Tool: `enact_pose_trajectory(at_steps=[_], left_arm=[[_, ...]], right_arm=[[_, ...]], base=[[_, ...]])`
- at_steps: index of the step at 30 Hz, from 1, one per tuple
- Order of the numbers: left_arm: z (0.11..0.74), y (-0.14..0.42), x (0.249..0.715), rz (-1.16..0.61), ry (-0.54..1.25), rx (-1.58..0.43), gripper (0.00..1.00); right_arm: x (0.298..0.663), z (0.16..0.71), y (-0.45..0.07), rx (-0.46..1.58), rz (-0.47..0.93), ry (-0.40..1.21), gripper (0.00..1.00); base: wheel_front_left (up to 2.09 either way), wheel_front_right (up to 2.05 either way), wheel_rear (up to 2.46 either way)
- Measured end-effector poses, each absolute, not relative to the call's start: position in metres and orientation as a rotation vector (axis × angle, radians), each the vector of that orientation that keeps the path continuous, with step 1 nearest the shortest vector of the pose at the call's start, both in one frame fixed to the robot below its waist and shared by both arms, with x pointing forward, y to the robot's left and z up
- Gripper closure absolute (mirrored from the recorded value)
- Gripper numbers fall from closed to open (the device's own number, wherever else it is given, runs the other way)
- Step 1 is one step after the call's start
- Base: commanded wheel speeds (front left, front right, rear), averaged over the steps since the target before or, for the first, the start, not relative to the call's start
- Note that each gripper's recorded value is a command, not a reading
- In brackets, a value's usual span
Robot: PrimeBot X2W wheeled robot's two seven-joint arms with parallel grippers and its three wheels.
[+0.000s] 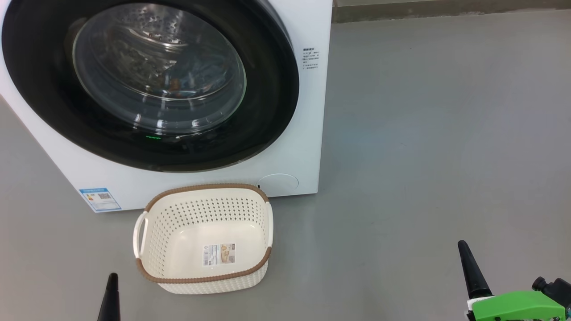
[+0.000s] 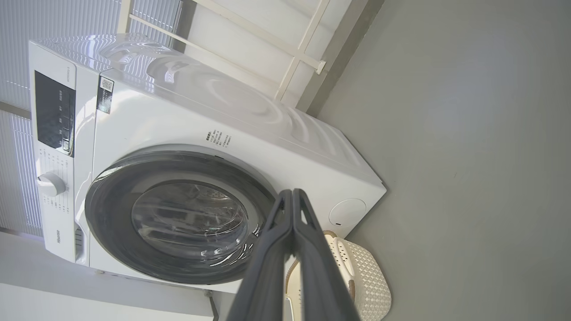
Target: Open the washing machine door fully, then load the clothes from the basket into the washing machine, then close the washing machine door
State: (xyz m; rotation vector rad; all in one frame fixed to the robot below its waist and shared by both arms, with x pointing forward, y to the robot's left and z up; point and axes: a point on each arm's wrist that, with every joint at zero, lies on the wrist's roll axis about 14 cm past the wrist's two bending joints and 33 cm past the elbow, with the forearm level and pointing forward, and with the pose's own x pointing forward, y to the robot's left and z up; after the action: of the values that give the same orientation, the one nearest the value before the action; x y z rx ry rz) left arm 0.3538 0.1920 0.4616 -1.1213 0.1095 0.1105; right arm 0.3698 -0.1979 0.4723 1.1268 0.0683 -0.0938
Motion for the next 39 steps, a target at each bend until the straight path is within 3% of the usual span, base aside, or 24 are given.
enact_pose_trajectory(at_steps=[39], left_arm=[[0.48,0.186,0.375,0.052,0.087,-1.545,1.0]], right_arm=[[0.376,0.483,-0.205,1.536,-0.078,0.04,1.0]], base=[[0.0,0.0,0.0]])
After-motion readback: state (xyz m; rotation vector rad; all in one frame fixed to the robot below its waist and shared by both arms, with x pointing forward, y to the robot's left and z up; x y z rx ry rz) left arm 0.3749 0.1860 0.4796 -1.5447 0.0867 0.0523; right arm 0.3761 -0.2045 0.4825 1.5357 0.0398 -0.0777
